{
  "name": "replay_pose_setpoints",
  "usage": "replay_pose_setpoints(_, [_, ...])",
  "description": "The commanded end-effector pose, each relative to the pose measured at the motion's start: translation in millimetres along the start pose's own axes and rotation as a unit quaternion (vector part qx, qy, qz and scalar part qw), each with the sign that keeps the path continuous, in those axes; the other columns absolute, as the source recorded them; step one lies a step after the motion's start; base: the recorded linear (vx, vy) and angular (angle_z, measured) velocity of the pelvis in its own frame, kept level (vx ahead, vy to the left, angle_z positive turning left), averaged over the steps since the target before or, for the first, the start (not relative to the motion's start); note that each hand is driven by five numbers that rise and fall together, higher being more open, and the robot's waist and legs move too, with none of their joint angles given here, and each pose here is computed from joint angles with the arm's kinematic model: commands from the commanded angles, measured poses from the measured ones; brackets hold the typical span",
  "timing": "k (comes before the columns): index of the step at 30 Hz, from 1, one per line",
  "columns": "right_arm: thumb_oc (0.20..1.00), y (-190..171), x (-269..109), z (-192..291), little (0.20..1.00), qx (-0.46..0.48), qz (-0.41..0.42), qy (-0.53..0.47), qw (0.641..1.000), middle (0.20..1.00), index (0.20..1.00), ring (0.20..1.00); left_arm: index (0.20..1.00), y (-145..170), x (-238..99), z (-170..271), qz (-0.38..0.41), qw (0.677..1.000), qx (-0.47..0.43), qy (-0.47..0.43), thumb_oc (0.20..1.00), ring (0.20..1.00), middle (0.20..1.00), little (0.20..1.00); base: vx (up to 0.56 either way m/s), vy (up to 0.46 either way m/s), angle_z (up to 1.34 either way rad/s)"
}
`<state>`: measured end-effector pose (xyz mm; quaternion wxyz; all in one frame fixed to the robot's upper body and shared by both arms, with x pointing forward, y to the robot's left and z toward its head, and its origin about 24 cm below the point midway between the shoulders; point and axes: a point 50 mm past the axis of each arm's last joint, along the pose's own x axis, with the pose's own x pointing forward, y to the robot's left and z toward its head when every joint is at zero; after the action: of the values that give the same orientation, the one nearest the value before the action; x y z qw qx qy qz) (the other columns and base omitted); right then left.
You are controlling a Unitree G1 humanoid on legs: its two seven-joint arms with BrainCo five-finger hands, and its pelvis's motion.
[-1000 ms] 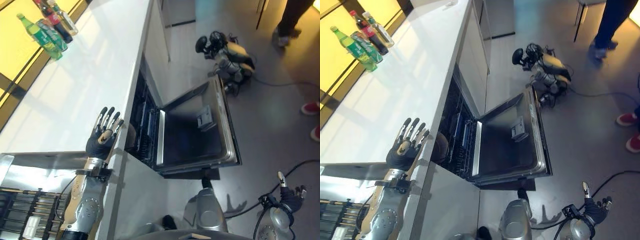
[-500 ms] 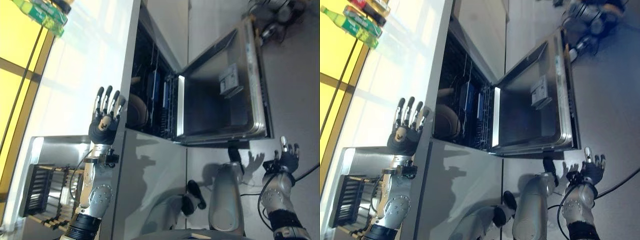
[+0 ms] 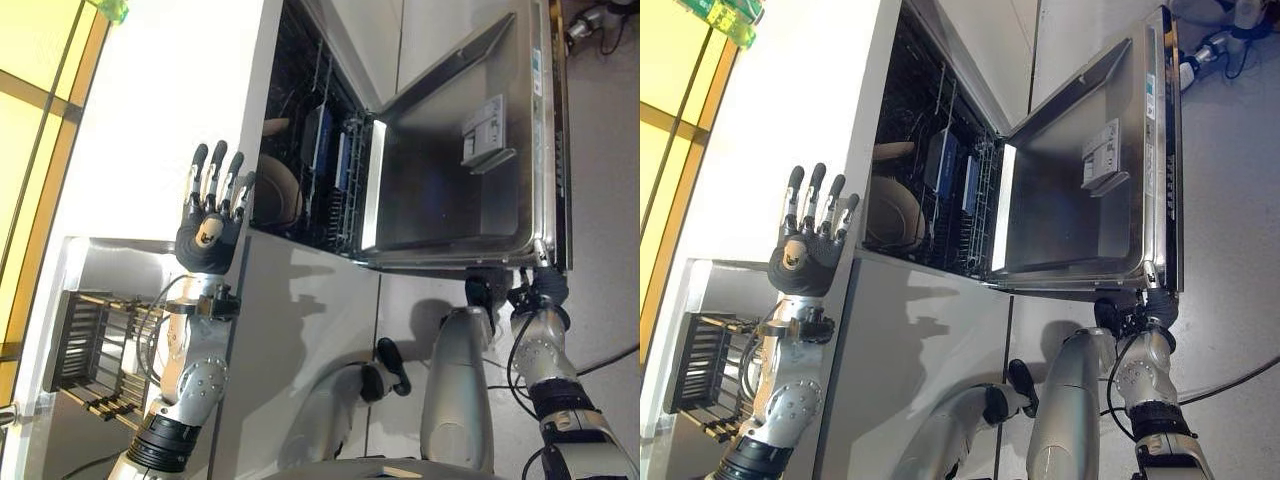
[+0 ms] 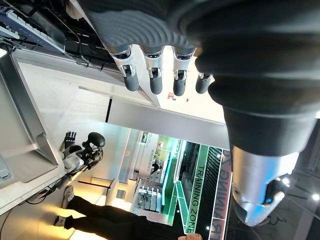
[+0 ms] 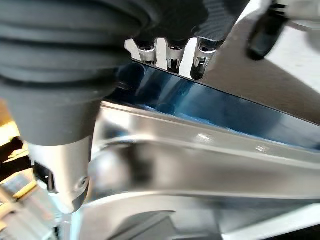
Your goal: Pick up plates and place into dishwasher.
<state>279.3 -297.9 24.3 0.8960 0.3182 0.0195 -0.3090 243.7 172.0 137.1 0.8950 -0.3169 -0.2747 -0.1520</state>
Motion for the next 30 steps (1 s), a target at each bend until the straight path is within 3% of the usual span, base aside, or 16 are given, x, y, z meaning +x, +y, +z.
replay_pose_setpoints(1, [1.000, 117.0, -8.1, 18.5, 1.000, -0.005, 0.261, -0.027, 0.965, 1.000, 1.000, 1.000, 1.000, 0.8, -9.0, -6.3, 0.020, 0.999, -0.042, 0.011, 1.000, 1.000, 1.000, 1.000, -0.04, -0.027, -0.08])
replay_pose_setpoints(9, [1.000, 160.8, -57.8, 8.9, 1.000, -0.044, 0.489, -0.040, 0.871, 1.000, 1.000, 1.000, 1.000, 16.0, -8.5, 3.2, 0.033, 0.999, -0.037, -0.003, 1.000, 1.000, 1.000, 1.000, 0.00, 0.005, -0.09])
replay_pose_setpoints(14, [1.000, 166.0, -77.1, 13.2, 1.000, -0.062, 0.551, -0.068, 0.829, 1.000, 1.000, 1.000, 1.000, 23.8, -11.3, 7.7, 0.038, 0.999, -0.026, -0.001, 1.000, 1.000, 1.000, 1.000, 0.00, -0.007, 0.00])
replay_pose_setpoints(21, [1.000, 166.8, -89.5, 15.1, 1.000, -0.077, 0.575, -0.116, 0.806, 1.000, 1.000, 1.000, 1.000, 26.4, -13.4, 15.8, 0.017, 1.000, -0.004, -0.003, 1.000, 1.000, 1.000, 1.000, 0.02, -0.046, 0.15])
replay_pose_setpoints(30, [1.000, 162.9, -96.5, 0.4, 1.000, -0.053, 0.573, -0.105, 0.811, 1.000, 1.000, 1.000, 1.000, 33.5, -16.4, 23.1, 0.015, 0.999, 0.027, 0.019, 1.000, 1.000, 1.000, 1.000, 0.06, -0.088, 0.51])
